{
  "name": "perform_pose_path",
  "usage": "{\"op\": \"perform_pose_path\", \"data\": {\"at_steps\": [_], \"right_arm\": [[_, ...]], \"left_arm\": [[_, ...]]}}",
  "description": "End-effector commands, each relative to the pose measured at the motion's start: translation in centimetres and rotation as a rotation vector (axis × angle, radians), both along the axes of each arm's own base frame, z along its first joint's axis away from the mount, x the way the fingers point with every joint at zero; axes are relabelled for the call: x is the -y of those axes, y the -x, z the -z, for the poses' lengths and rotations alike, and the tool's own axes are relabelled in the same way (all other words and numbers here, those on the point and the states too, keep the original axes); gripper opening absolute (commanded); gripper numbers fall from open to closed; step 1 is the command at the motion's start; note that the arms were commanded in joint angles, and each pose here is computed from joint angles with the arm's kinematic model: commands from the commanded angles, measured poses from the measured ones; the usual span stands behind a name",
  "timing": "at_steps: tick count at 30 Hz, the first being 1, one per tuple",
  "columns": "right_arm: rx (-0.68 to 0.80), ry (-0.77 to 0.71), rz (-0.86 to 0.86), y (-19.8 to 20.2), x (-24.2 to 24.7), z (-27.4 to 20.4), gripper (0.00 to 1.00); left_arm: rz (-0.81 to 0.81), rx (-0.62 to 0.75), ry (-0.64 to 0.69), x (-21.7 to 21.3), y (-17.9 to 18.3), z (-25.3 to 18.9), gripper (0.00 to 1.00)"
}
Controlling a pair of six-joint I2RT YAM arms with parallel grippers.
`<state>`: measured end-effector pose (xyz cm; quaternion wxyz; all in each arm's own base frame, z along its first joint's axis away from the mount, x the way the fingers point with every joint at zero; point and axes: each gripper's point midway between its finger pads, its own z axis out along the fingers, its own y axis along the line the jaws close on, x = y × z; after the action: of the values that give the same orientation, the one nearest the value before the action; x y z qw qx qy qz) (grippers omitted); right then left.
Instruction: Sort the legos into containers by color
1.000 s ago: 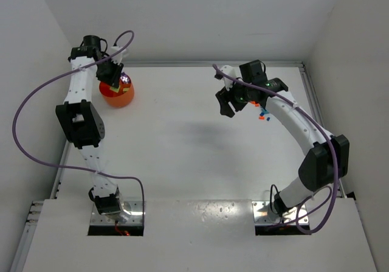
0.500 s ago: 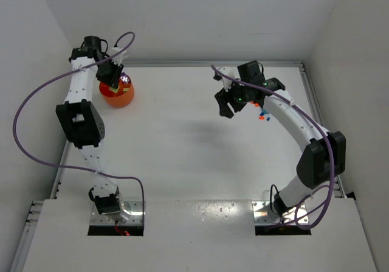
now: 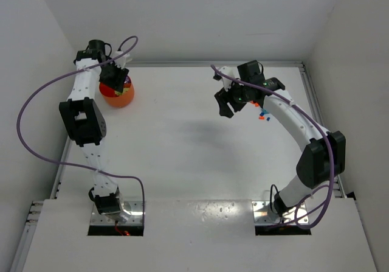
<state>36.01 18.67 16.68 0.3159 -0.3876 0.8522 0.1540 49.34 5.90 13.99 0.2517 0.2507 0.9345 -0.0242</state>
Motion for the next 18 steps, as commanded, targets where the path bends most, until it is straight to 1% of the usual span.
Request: {"op": "perform_pose_path", "data": {"at_steps": [1, 3, 5, 6, 8, 10, 12, 13, 14, 18], "right_arm": [[0.036, -0.034, 0.001, -1.0, -0.6, -1.5, 0.66], [0.029, -0.023, 0.008, -0.9, -0.4, -1.1, 0.66], [0.036, -0.022, 0.031, -1.3, 0.0, -1.2, 0.66], [0.031, -0.026, 0.038, -1.0, 0.1, -1.2, 0.66], [0.048, -0.012, 0.064, -1.3, 0.9, -1.3, 0.66], [0.050, -0.008, 0.107, -1.6, 2.3, -1.4, 0.66], [0.046, 0.012, 0.139, -1.2, 3.6, -0.9, 0.66], [0.047, 0.022, 0.158, -1.1, 4.3, -0.8, 0.66], [0.041, 0.056, 0.201, -0.6, 5.9, -0.1, 0.64], [-0.020, 0.151, 0.300, 1.2, 10.3, 3.3, 0.64]], "left_arm": [[0.008, 0.042, 0.009, 0.5, -0.8, -0.6, 0.56], [0.004, 0.083, 0.016, 0.6, -1.2, -1.9, 0.61], [0.001, 0.107, 0.025, 0.8, -1.2, -2.8, 0.62], [0.008, 0.157, 0.045, 1.3, -1.4, -4.6, 0.62], [0.015, 0.215, 0.066, 1.8, -1.4, -6.7, 0.64], [0.048, 0.308, 0.110, 3.0, -0.9, -10.1, 0.65], [0.056, 0.397, 0.172, 4.3, -0.6, -13.3, 0.73], [0.052, 0.419, 0.200, 4.8, -0.1, -14.3, 0.80], [0.062, 0.477, 0.266, 6.1, 1.0, -17.5, 0.99], [0.100, 0.542, 0.395, 9.0, 3.7, -21.7, 1.00]]}}
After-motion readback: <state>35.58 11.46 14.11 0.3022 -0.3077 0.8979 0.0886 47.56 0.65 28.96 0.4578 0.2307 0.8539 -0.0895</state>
